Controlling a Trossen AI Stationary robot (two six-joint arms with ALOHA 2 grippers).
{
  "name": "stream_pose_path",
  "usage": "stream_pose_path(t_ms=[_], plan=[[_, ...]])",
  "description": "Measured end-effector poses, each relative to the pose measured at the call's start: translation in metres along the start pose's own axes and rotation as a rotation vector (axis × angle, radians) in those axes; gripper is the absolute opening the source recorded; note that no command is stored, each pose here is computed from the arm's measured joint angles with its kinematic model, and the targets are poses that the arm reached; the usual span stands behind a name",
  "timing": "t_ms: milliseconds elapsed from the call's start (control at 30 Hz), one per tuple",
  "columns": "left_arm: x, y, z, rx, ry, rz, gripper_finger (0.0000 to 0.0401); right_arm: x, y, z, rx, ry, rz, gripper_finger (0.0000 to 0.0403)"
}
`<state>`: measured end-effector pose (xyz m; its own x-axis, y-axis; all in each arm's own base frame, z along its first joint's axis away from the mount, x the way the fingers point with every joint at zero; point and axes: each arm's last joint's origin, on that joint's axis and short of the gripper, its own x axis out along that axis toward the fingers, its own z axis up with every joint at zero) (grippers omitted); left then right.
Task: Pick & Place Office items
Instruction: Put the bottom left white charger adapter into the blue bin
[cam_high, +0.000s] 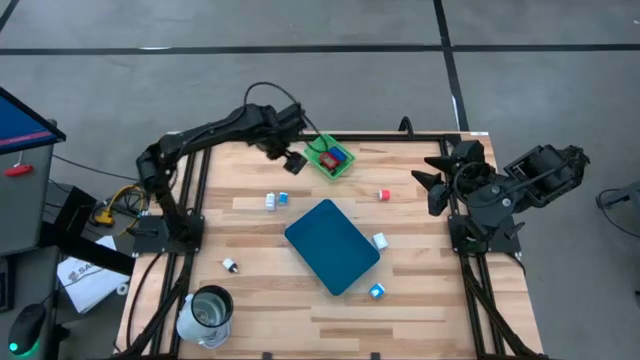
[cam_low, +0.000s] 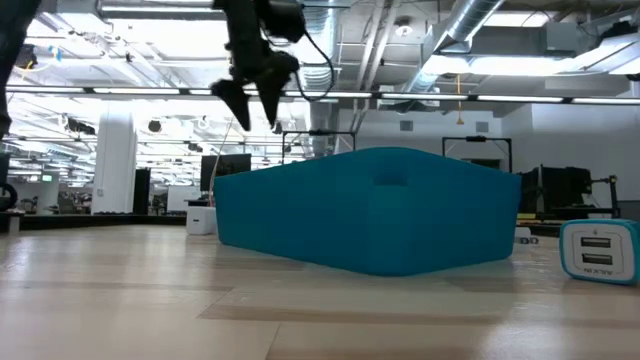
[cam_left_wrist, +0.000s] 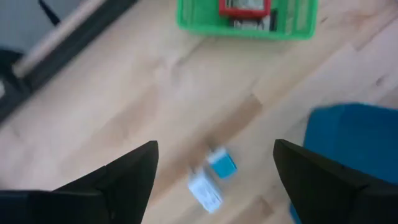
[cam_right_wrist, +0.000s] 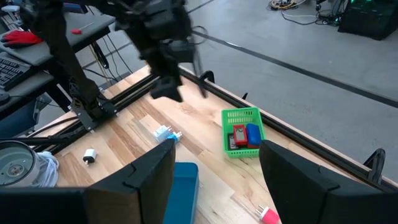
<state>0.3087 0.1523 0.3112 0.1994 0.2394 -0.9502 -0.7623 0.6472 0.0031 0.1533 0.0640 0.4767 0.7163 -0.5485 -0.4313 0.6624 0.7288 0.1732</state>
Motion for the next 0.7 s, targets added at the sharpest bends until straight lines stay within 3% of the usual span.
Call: stream_pose_path(t_ms=[200,433,700], plan=[[0.001,-0.01,-0.059,-0.148,0.041,0.001,0.0293,0.0,0.003,-0.003,-0.006,0.006,0.004,0.0225],[-0.001,-0.018,-0.139,-0.327,0.087,-0.111,0.0292,-0.003,0.005,-0.006,0.014,0.001,0.011,0.0225],[-0.006,-0.031,-0.195,-0.353,0.179,-0.211,0.0294,-0.005,0.006,-0.006,0.02,0.0,0.017,0.0225]])
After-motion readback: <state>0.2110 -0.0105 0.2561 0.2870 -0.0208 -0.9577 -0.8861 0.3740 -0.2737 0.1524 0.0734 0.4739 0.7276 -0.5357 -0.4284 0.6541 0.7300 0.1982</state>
